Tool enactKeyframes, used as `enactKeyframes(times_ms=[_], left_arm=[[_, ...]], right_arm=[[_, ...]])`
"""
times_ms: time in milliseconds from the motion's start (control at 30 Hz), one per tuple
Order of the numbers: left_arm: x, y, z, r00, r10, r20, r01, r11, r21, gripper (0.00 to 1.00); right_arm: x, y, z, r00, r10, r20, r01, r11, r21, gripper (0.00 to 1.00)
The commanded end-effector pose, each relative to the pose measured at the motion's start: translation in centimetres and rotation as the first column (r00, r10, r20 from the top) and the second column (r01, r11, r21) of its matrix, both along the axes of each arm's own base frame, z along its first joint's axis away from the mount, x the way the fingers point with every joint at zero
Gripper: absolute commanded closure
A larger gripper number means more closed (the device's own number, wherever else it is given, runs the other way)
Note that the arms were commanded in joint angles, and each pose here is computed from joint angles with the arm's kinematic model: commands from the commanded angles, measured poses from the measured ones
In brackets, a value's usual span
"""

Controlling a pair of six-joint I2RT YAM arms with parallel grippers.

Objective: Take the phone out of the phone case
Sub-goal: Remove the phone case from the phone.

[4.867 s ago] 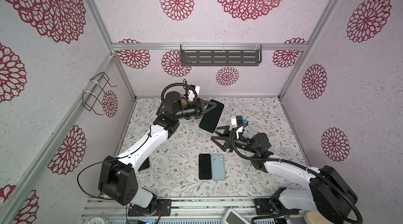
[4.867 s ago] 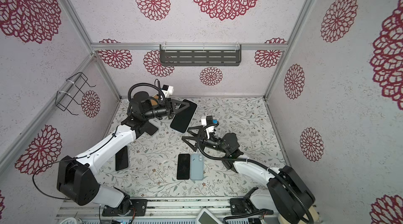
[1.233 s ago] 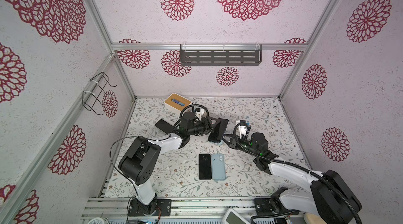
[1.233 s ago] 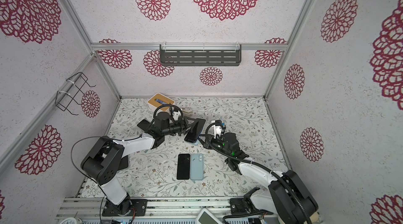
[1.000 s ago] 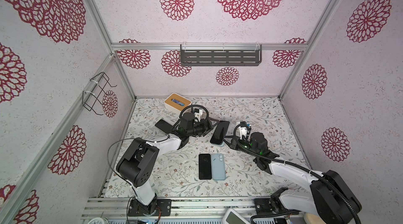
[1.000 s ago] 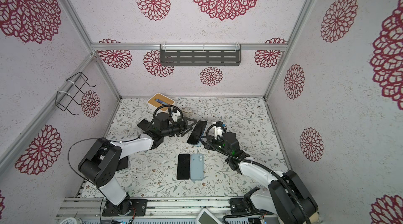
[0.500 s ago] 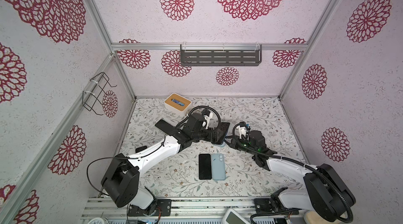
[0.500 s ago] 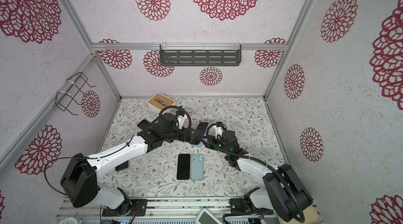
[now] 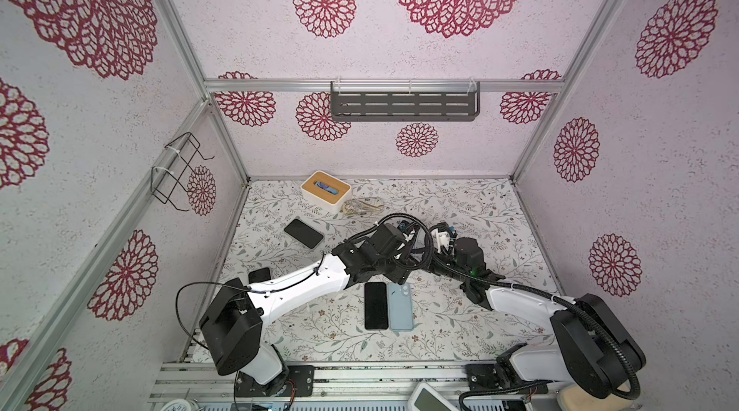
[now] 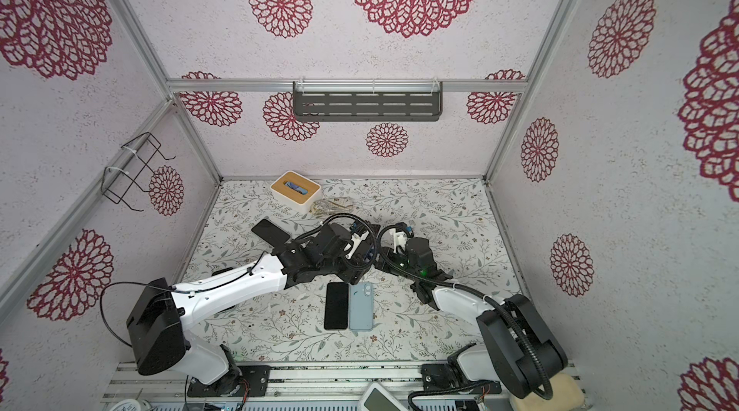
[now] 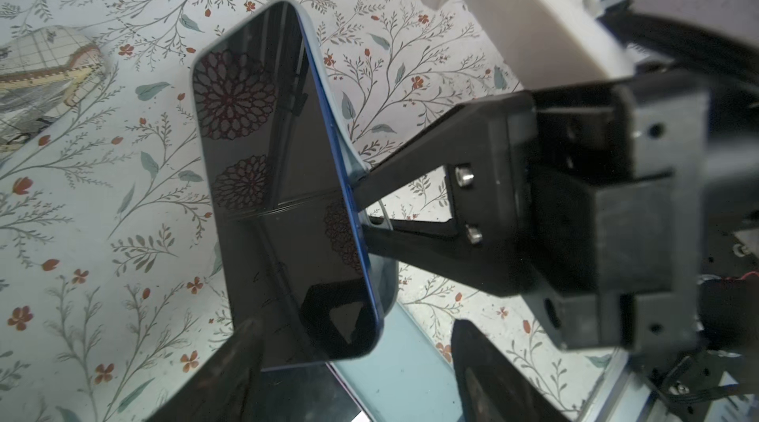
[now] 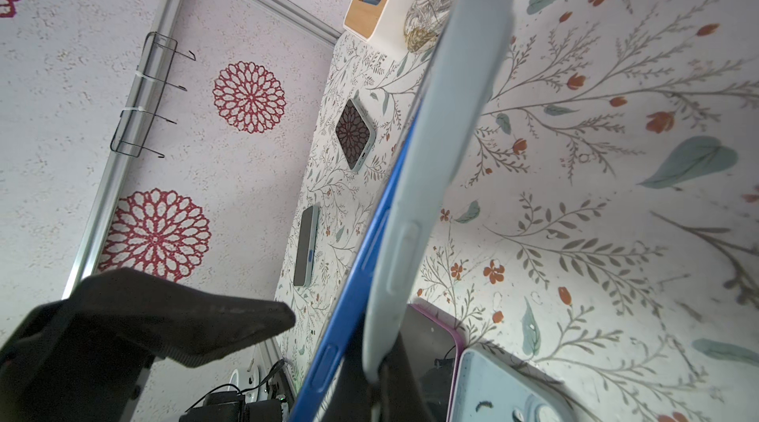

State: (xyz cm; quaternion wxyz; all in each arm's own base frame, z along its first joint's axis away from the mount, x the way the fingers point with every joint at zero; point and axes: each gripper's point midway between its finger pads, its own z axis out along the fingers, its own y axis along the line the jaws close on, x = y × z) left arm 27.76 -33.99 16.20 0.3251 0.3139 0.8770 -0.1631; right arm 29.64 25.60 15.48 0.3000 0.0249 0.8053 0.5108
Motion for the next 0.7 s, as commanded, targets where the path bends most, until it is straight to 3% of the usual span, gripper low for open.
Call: enactKeyframes(times_ms=[0, 167, 433, 667], left_arm=[[1.2, 0.4, -0.3, 0.997, 0.021, 0.070, -0.028, 0.996, 0.090, 0.28], [2.6, 0.9, -0.4, 0.985, 0.063, 0.158, -0.089, 0.982, 0.165, 0.36], [3.6, 1.1, 0.3, 0.962, 0.070, 0.264, -0.120, 0.977, 0.178, 0.49], [3.8, 0.8, 0.1, 0.954, 0.066, 0.293, -0.117, 0.980, 0.161, 0.74]], right_arm=[[0.9, 0.8, 5.3, 0.990, 0.011, 0.141, -0.027, 0.994, 0.107, 1.00], [0.7, 1.0, 5.5, 0.990, 0.020, 0.138, -0.039, 0.990, 0.133, 1.00], [0.0, 1.2, 5.1, 0.991, 0.046, 0.126, -0.066, 0.985, 0.158, 1.00], [-0.5, 1.5, 5.4, 0.990, 0.073, 0.117, -0.094, 0.978, 0.186, 1.00]])
